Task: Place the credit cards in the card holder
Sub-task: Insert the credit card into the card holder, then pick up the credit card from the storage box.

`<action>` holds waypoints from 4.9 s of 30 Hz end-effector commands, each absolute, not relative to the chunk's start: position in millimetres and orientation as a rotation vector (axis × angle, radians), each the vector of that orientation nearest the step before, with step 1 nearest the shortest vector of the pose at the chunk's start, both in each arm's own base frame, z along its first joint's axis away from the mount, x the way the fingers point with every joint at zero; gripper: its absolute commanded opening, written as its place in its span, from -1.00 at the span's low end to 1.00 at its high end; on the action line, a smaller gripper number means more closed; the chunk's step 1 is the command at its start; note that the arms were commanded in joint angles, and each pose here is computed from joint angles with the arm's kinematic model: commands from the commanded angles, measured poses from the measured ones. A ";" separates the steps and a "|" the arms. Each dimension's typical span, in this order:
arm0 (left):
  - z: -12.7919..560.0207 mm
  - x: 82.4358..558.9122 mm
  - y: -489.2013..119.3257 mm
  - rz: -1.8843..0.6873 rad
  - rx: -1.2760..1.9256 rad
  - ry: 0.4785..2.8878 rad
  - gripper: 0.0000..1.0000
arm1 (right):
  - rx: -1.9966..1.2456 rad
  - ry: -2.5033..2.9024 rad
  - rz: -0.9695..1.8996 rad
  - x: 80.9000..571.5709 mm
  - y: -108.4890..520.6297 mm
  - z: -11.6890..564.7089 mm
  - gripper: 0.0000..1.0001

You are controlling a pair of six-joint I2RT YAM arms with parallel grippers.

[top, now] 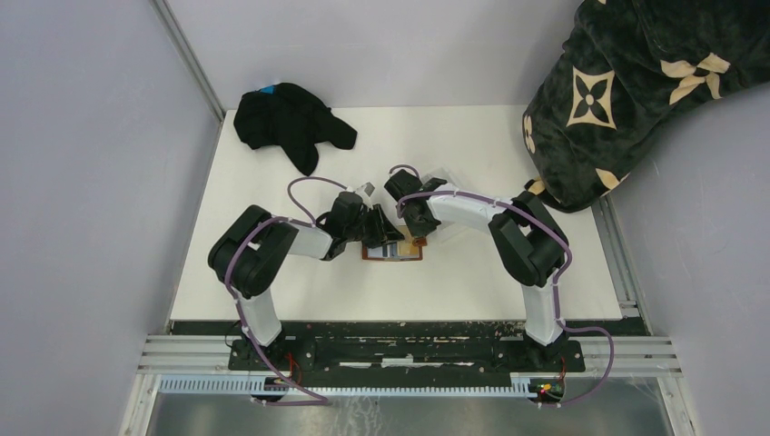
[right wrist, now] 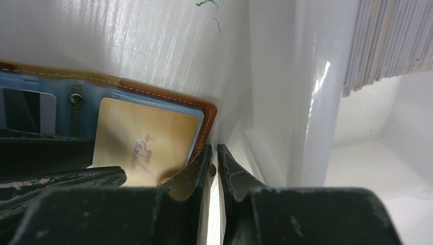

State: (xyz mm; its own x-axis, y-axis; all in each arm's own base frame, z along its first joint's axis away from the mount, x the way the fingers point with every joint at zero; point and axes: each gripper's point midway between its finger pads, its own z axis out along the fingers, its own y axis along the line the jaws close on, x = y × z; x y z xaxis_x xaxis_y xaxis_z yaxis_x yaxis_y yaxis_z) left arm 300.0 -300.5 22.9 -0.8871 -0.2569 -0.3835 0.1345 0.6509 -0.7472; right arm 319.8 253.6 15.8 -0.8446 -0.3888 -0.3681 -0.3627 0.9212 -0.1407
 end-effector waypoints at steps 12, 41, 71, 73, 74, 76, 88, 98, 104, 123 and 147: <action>21.2 309.7 -243.0 -0.722 -0.137 2.433 -0.16 | -0.582 2.678 0.084 314.3 295.2 23.4 -0.68; 67.2 313.8 -161.0 -0.398 -0.278 2.250 0.06 | -0.661 2.385 -0.068 361.6 301.1 120.0 0.20; 30.3 292.1 -141.5 -0.344 -0.258 2.435 0.07 | -0.473 2.512 0.317 448.4 245.6 133.8 0.23; 29.8 291.8 -141.4 -0.348 -0.259 2.439 0.07 | -0.460 2.524 0.333 448.5 243.5 129.4 0.21; 29.9 291.8 -141.4 -0.351 -0.260 2.440 0.07 | -0.453 2.526 0.345 449.1 242.7 128.3 0.21; 30.0 292.0 -141.4 -0.355 -0.262 2.440 0.06 | -0.428 2.536 0.383 450.3 240.2 125.7 0.20; 48.6 302.2 -145.2 -0.379 -0.262 2.403 0.06 | -0.331 2.606 0.577 450.2 229.1 104.0 0.15; 107.3 339.4 -164.7 -0.472 -0.274 2.274 0.07 | -0.280 2.651 0.669 447.5 224.9 85.6 0.12; 118.1 365.3 -194.7 -0.575 -0.265 2.272 0.08 | -0.274 2.661 0.715 443.3 228.7 84.0 -0.01; 80.3 408.4 -299.2 -0.668 -0.112 2.418 0.07 | -0.279 2.627 0.772 439.7 241.5 106.2 -0.24; 77.3 417.6 -324.3 -0.697 -0.044 2.439 0.08 | -0.414 2.603 0.655 426.4 264.1 136.3 -0.51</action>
State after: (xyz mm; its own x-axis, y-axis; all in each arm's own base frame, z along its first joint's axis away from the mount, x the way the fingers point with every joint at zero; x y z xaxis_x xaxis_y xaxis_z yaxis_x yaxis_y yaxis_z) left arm 400.6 -298.2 47.5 -0.8585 -0.1769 -0.4814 0.0526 0.9033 -0.4258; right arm 434.9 245.2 102.9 -0.9048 -0.1279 -0.4062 -0.3021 0.8650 0.4006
